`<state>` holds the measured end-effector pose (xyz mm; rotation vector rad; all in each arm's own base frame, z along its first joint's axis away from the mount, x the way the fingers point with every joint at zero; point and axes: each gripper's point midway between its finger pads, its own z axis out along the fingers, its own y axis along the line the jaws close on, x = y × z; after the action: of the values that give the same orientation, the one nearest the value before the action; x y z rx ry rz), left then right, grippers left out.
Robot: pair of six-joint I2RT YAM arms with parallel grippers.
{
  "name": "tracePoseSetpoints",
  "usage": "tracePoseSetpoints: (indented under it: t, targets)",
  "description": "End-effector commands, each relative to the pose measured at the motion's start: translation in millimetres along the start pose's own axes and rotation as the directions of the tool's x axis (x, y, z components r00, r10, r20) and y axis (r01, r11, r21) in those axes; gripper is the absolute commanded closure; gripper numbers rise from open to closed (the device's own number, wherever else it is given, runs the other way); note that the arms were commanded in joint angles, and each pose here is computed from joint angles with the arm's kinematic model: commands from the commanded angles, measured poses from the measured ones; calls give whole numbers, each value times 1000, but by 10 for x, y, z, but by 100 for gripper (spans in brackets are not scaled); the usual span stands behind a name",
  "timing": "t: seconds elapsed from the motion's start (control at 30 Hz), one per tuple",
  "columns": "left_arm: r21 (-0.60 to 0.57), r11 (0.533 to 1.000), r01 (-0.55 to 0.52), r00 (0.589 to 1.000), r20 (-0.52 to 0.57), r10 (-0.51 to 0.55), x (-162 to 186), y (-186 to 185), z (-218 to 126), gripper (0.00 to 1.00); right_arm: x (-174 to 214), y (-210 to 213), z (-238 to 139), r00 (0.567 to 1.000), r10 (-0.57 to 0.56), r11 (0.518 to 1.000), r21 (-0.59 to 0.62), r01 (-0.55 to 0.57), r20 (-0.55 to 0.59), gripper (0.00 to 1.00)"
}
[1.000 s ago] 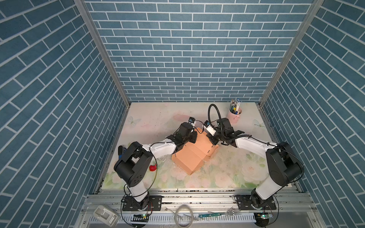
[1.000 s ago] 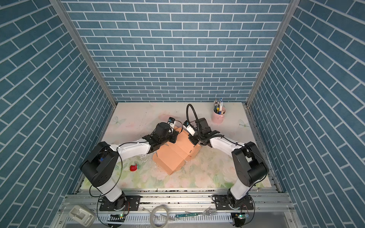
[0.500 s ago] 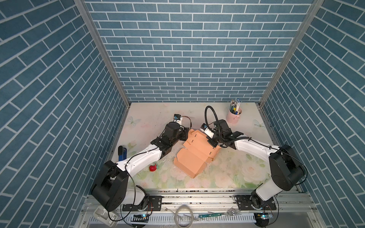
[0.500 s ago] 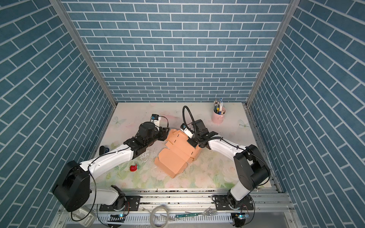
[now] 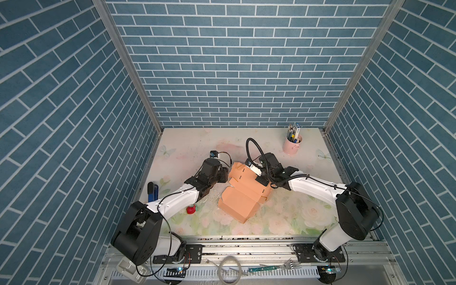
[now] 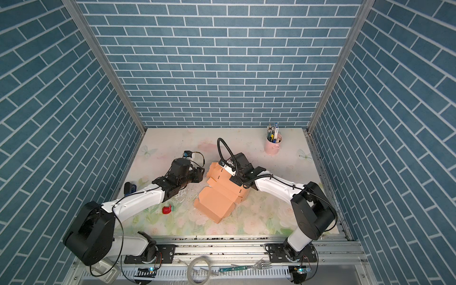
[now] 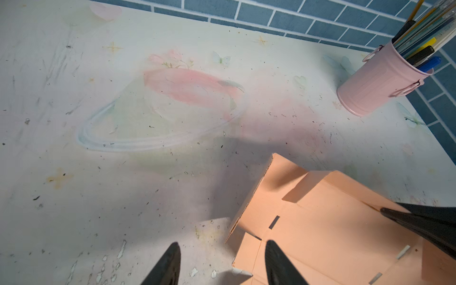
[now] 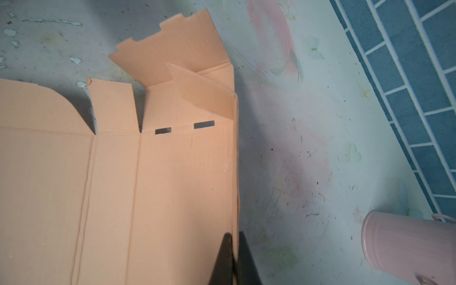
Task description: Fold the paper box
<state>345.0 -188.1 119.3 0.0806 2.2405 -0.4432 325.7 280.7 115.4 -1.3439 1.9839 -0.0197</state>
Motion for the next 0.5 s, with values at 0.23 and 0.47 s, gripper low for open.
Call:
tracePoseSetpoints:
  t: [0.23,0.47]
  targets:
    - [174,983,-65,997,59,55,132,-215,174,46,-145,-55,-119,999,-45,998,52,43,30,94]
    - [201,975,-96,995,55,86,203,-257,336,49,-136,-36,-107,998,-57,997,52,56,20,94]
